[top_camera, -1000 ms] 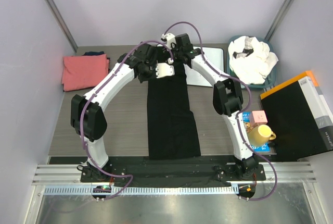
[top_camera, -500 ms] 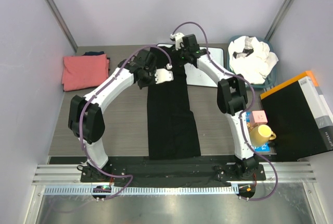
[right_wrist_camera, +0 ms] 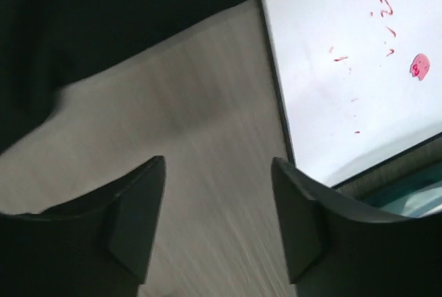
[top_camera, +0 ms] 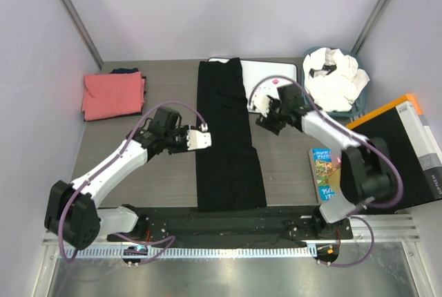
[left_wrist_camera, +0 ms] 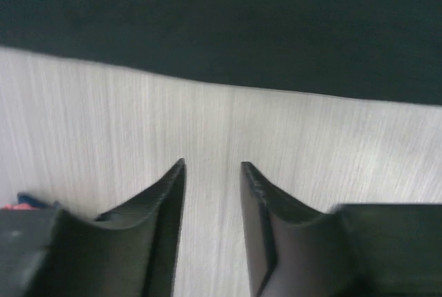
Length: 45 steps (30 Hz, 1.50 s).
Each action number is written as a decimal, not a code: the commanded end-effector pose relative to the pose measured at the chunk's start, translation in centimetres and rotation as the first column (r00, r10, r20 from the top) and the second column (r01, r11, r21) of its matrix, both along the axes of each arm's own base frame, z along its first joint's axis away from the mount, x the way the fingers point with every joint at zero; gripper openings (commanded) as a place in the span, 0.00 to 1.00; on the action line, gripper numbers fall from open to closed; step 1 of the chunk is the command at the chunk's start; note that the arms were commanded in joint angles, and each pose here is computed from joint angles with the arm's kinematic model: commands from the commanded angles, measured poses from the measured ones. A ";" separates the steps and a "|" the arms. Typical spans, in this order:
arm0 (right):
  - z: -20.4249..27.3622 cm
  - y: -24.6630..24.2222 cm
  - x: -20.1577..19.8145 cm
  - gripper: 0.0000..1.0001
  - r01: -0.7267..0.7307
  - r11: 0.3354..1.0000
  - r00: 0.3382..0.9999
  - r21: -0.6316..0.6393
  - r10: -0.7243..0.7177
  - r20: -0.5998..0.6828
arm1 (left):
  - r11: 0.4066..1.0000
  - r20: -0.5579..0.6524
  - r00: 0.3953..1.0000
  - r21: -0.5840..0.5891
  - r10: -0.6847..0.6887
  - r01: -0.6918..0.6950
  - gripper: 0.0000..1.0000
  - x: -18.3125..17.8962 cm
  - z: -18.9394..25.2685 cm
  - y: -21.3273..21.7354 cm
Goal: Fold and stack the t-shirts
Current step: Grab the bottom of the folded rectangular tshirt with both arms
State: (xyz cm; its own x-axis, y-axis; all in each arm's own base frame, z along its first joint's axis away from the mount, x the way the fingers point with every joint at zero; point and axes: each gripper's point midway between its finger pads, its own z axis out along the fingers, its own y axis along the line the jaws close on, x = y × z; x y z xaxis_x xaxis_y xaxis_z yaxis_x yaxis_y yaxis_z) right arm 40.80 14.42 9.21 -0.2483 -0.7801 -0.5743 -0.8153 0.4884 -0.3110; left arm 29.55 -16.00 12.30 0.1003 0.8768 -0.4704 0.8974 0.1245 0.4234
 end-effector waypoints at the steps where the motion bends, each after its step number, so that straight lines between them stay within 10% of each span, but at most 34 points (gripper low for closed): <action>1: 2.6 -0.2 -5.4 0.74 -0.407 0.892 0.870 -0.195 0.444 0.216 | 0.971 0.127 0.968 -0.074 -0.217 0.228 0.45 -2.5 0.3 -1.8; 6: 1.4 -0.1 -13.1 0.84 -0.614 0.731 0.691 -0.297 0.680 0.247 | 0.865 0.215 0.848 -0.032 -0.484 0.501 0.56 -7.8 -1.0 -2.2; 11: -1.4 0.5 -18.8 0.86 -0.765 0.526 0.480 -0.373 0.851 0.214 | 0.659 0.344 0.606 0.049 -0.717 0.751 0.71 -12.5 -2.7 -3.0; 24: -3.5 2.2 -27.0 0.92 -0.939 0.198 0.145 -0.283 0.970 0.197 | 0.307 0.341 0.254 0.109 -0.905 0.945 0.89 -19.2 -6.4 -2.7; 37: -5.9 3.3 -30.1 0.92 -0.971 0.103 0.060 -0.216 0.978 0.199 | 0.166 0.318 0.140 0.057 -0.938 0.984 0.87 -20.1 -8.1 -3.5; 45: -5.9 4.6 -29.2 0.91 -0.963 0.140 0.091 -0.228 0.973 0.212 | 0.283 0.361 0.241 0.068 -0.901 0.957 0.84 -16.3 -7.0 -5.2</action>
